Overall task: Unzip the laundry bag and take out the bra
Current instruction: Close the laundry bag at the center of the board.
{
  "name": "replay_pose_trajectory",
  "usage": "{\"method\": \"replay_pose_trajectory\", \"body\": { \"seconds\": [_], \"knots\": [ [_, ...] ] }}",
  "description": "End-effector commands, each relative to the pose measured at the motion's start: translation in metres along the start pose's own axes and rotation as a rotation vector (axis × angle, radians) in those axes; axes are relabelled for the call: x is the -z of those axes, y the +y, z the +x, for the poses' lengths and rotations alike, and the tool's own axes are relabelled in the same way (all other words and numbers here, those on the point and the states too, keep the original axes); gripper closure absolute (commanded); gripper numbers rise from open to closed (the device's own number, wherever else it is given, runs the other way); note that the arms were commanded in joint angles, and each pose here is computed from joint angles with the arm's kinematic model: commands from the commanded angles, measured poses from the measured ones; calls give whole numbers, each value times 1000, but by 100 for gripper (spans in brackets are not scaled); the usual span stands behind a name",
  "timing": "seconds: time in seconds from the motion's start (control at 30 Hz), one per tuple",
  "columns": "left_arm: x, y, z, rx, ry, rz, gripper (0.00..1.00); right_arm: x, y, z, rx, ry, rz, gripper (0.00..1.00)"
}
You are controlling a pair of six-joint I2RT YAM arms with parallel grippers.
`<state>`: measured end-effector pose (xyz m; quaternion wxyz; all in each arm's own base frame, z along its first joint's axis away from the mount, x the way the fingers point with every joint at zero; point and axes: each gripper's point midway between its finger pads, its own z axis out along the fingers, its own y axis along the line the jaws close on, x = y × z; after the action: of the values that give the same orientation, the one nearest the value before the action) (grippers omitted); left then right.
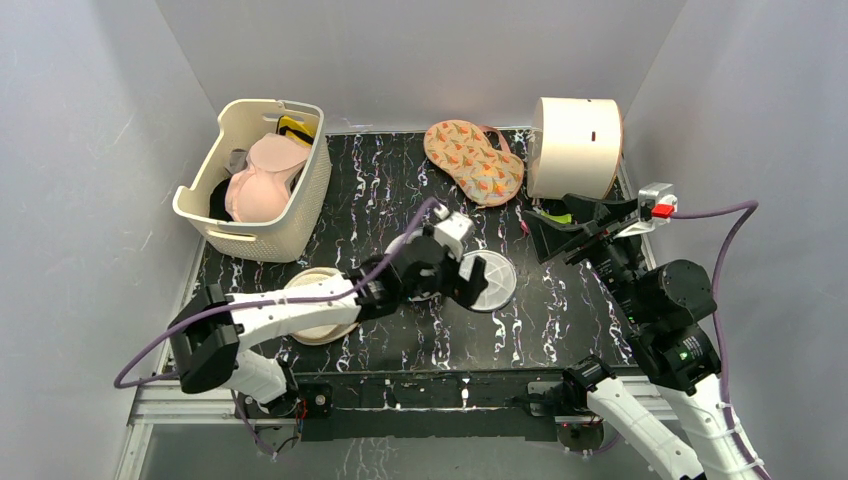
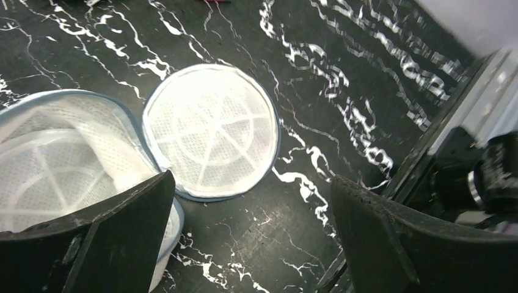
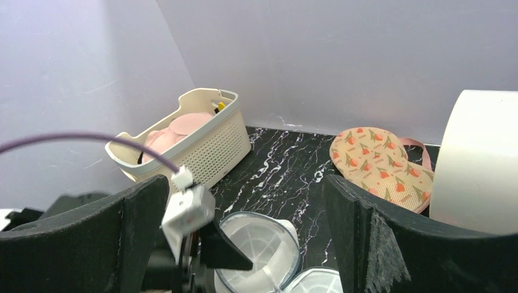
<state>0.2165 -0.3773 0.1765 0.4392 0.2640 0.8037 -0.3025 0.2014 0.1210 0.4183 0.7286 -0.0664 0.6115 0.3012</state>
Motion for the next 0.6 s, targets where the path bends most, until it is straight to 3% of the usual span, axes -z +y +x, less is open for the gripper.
{"method": "replay_pose_trajectory", "body": {
  "seconds": [0.0, 0.17, 0.37, 0.57],
  "knots": [
    [-5, -6, 7, -222, -67, -113, 2, 3, -4, -9, -2, -44, 24, 2],
    [-19, -36, 34, -427, -83, -98, 2, 5, -3, -8, -16, -43, 24, 2],
    [-55, -53, 81, -649, 44, 14, 2, 6, -3, -10, -19, -41, 29, 2],
    [-78, -54, 96, -690, 80, 53, 23, 11, -8, -10, -13, -31, 58, 2]
  ]
}}
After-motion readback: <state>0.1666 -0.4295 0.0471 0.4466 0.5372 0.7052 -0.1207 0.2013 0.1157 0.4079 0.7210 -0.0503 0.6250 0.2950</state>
